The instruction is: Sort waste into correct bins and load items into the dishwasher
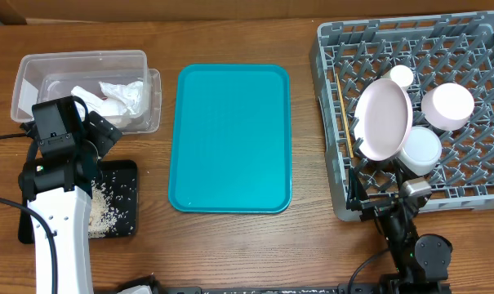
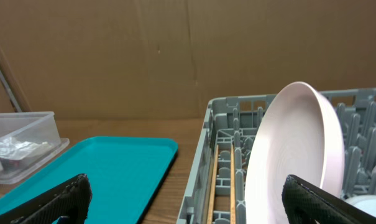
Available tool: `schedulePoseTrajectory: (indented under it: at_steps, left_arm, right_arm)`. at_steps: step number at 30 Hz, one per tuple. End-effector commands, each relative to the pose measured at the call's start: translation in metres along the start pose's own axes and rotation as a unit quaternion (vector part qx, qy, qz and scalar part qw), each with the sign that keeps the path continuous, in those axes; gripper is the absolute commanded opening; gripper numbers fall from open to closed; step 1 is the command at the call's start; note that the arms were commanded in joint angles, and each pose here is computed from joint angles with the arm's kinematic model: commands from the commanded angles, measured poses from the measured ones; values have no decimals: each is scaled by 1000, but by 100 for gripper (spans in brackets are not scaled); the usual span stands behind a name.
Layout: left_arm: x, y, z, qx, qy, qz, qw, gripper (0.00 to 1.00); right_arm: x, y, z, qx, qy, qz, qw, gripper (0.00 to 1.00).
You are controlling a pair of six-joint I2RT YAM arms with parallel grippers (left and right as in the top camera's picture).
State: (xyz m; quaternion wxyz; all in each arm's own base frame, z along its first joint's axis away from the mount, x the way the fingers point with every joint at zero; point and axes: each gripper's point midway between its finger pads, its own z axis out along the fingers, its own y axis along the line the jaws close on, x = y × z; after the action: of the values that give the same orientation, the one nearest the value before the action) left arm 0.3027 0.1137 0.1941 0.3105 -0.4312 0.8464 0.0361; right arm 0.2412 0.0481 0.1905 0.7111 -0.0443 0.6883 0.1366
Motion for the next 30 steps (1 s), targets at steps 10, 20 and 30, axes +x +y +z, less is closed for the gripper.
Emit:
schedulePoseTrajectory:
  at_steps: [10,20,30]
  left_arm:
    - [-6,-3,-6,8,-10,6,1000,100]
    - [-6,-3,-6,8,-9,6,1000,100]
    - [-6,-3,-6,8,-10,6,1000,100]
  right_arm:
    - [9,-34,-4,96,11,-18,995,100]
    - [16,-36,-5,102,26,-33,994,100]
    - [17,-32,-4,89,28,-42,995,100]
